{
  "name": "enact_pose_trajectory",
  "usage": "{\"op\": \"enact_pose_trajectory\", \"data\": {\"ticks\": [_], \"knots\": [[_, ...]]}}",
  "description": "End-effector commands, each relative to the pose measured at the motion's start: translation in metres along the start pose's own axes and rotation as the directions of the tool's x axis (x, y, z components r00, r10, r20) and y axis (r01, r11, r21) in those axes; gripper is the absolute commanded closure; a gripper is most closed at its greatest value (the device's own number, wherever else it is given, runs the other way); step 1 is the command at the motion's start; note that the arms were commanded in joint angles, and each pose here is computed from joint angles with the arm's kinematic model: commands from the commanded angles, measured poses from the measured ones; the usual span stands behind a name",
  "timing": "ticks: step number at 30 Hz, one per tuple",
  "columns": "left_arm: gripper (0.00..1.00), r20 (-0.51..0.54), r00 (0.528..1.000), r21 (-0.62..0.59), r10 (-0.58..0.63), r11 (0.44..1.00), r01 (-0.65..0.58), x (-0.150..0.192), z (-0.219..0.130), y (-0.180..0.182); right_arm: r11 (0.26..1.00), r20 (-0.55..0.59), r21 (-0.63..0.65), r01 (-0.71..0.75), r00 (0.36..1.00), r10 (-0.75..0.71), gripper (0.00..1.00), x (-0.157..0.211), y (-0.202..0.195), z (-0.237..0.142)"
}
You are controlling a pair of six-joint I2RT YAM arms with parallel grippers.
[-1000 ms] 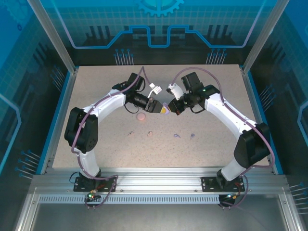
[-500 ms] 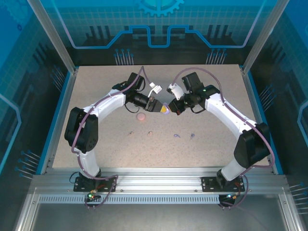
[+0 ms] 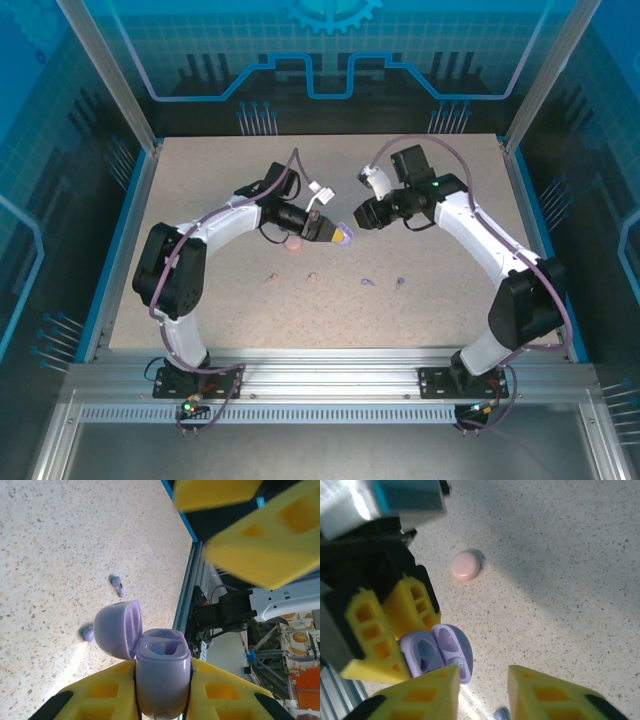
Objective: Insert the wireless bluetooth earbuds into the charging case
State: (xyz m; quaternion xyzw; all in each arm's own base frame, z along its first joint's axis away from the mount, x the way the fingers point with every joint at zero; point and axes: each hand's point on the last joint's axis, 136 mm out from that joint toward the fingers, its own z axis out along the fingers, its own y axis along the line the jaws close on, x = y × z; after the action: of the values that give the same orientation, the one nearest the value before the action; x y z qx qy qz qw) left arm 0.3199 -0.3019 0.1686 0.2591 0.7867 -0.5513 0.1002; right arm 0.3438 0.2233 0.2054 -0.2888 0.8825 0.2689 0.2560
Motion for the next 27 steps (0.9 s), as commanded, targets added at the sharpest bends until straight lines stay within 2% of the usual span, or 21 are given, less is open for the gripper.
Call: {"op": "enact_pose_trajectory", "data": {"ticks": [1,6,9,14,18,23,25,27], "knots": [[1.00,0.063,0.994,-0.017,0.088,0.996,-0.087,-0.013,-0.009,-0.013,0.998,0.092,-0.057,0.013,0.996,-0.007,0.64,-0.019,0.020,-0.030],[1.00,0.116,0.981,-0.108,0.158,0.983,-0.146,-0.016,-0.016,-0.008,0.995,0.127,-0.044,-0.088,0.988,0.093,0.54,-0.013,0.014,-0.051],[1.00,0.184,0.950,-0.187,0.253,0.958,-0.219,-0.022,-0.025,-0.009,0.979,0.106,0.004,-0.206,0.973,0.205,0.47,0.006,-0.001,-0.056],[1.00,0.305,0.846,-0.345,0.437,0.879,-0.329,-0.035,-0.045,-0.013,0.947,0.010,0.046,-0.318,0.948,0.318,0.46,0.054,-0.011,-0.040],[1.00,0.375,0.734,-0.437,0.566,0.806,-0.398,-0.043,-0.059,-0.021,0.931,-0.070,0.089,-0.354,0.930,0.360,0.46,0.092,-0.018,-0.014],[1.00,0.396,0.678,-0.499,0.619,0.765,-0.407,-0.050,-0.063,-0.030,0.919,-0.191,0.162,-0.360,0.902,0.388,0.46,0.137,-0.024,0.029],[1.00,0.386,0.632,-0.526,0.672,0.723,-0.447,-0.050,-0.059,-0.039,0.911,-0.225,0.206,-0.358,0.888,0.400,0.46,0.152,-0.028,0.045],[1.00,0.362,0.609,-0.553,0.706,0.688,-0.469,-0.050,-0.054,-0.042,0.904,-0.240,0.232,-0.359,0.880,0.411,0.46,0.160,-0.031,0.055]]}}
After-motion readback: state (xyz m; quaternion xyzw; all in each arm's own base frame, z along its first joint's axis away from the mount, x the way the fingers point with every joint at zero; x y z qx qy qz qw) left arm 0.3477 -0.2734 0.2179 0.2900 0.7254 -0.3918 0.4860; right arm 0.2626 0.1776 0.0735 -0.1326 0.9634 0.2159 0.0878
